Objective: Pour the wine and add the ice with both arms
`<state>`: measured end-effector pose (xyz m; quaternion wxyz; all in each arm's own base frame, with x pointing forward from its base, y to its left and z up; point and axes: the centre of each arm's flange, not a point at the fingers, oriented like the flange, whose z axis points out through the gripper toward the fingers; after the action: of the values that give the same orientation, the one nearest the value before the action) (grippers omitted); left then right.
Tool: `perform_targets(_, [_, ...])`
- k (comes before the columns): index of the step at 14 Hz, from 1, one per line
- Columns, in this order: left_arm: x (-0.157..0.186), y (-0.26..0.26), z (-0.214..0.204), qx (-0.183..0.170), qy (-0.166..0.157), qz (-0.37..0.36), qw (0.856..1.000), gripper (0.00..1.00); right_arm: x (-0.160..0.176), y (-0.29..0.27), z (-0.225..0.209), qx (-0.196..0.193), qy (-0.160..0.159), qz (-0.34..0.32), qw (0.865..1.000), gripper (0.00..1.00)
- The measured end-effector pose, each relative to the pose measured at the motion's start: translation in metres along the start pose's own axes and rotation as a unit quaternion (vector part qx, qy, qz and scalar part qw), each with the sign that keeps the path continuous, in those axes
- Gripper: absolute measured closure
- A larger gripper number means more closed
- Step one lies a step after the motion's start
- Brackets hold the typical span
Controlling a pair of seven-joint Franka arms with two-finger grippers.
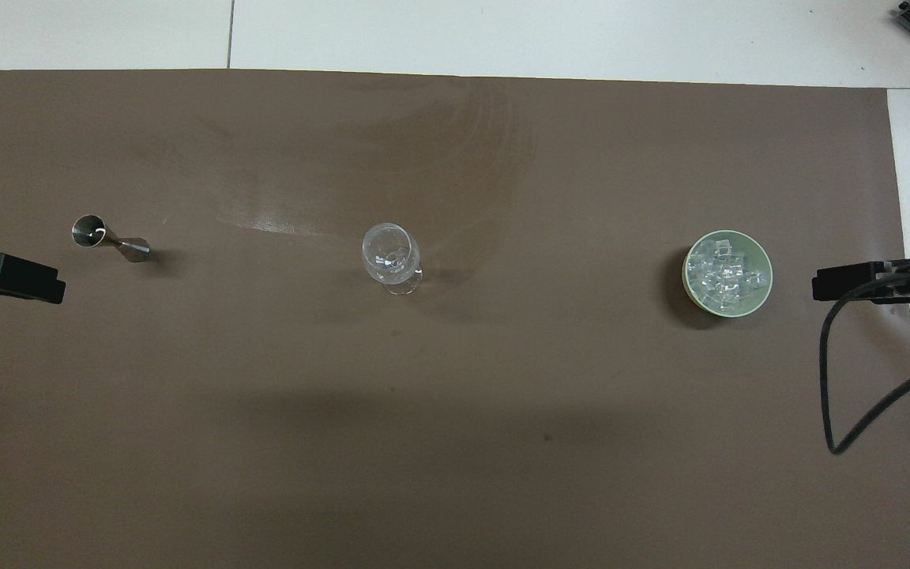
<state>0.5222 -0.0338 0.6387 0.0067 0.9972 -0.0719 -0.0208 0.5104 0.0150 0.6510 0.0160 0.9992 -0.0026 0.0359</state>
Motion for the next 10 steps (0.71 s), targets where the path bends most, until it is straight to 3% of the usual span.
perform_targets(10, [-0.0006, -0.008, -0.0002, 0.0, 0.001, -0.017, 1.0, 0.0, 0.0, 0.0, 0.0001, 0.0, 0.0, 0.0, 1.0, 0.0])
